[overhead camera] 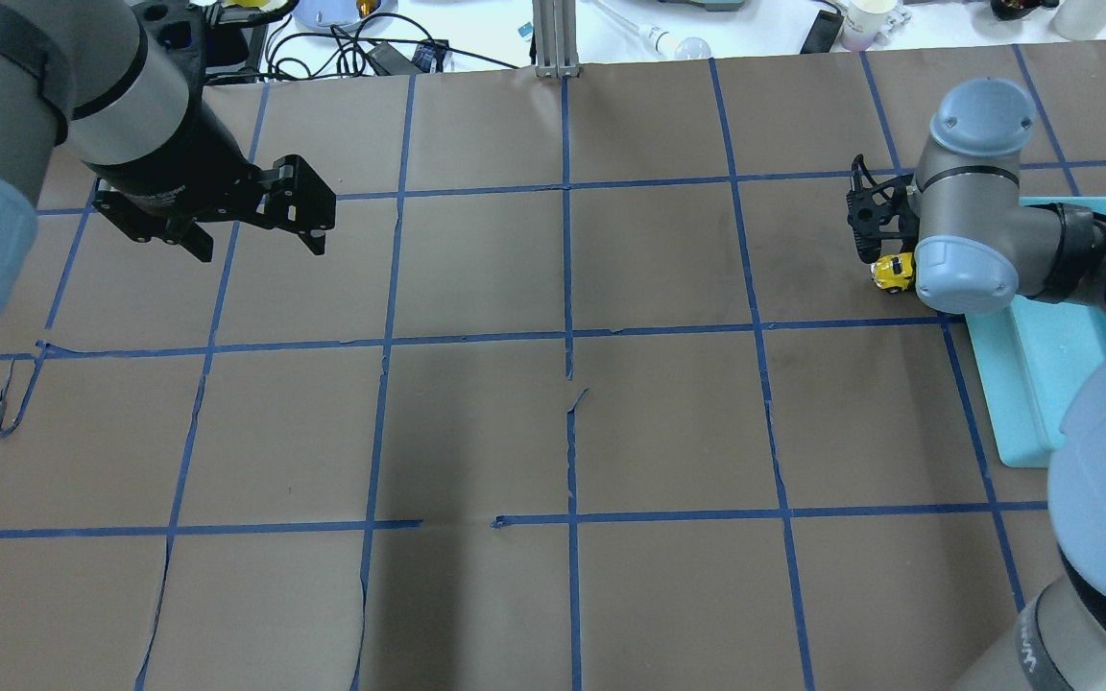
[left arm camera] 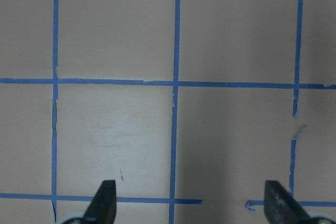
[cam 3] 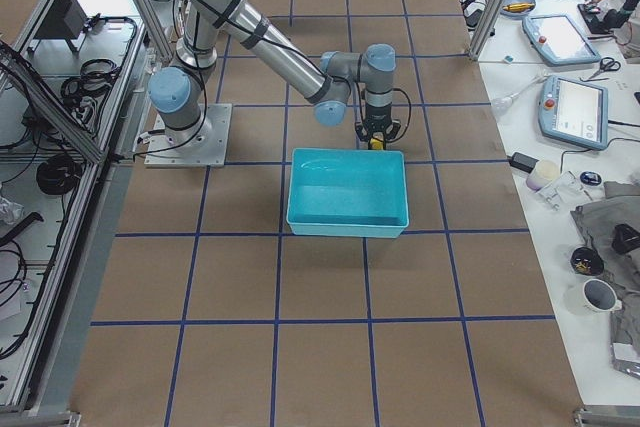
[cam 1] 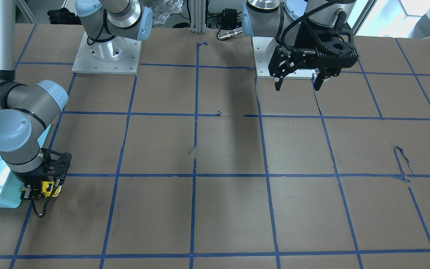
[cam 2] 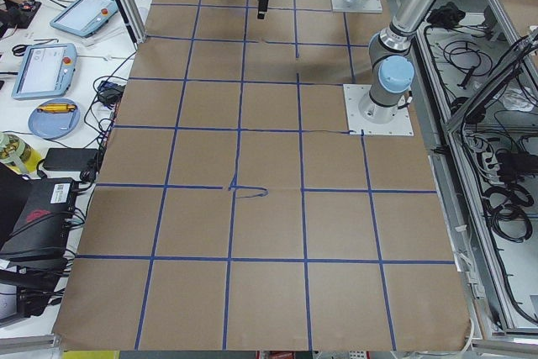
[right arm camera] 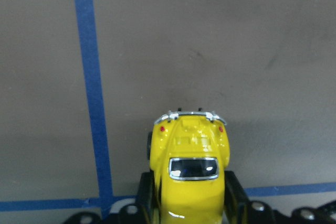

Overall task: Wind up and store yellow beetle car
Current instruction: 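Lift the car with the right gripper and lower it into the blue tray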

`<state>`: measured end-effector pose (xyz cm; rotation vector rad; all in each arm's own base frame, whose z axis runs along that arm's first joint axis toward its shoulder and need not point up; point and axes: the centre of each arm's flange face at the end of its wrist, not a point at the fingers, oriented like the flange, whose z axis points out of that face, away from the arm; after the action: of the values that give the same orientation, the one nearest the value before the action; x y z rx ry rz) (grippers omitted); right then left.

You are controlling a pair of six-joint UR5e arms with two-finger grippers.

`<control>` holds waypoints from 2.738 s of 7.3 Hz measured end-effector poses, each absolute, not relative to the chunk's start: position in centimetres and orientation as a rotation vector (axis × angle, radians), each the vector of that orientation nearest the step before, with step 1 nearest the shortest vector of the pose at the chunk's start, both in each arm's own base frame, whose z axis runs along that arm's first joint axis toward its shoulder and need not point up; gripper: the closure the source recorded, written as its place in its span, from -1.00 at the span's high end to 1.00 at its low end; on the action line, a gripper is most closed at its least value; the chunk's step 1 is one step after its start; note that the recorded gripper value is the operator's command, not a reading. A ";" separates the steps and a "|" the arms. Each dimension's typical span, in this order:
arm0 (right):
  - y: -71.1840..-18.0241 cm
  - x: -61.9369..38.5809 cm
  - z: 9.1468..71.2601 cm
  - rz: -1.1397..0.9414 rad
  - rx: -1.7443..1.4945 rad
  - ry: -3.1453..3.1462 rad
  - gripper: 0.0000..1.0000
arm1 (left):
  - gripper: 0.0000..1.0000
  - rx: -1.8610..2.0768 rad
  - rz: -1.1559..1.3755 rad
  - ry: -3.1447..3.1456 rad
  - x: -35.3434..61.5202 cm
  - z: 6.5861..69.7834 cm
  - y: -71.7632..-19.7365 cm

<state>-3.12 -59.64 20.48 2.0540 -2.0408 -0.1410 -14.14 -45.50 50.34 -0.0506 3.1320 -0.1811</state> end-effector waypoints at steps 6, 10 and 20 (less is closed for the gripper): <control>-59.8 2.2 30.0 -0.075 2.193 -2.019 -1.00 | 1.00 -0.046 -0.046 3.139 -14.3 48.9 -44.6; -58.2 -9.0 36.1 -0.315 1.997 -2.142 -1.00 | 1.00 -0.082 -0.066 3.142 -13.7 49.8 -46.3; -54.4 -18.9 22.6 -0.478 2.077 -2.312 0.68 | 1.00 -0.065 -0.184 3.139 -13.7 51.1 -49.1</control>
<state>-18.90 -54.38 22.59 2.0774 -2.3117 -0.4779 -13.74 -49.06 51.10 -0.0655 3.1390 -0.1839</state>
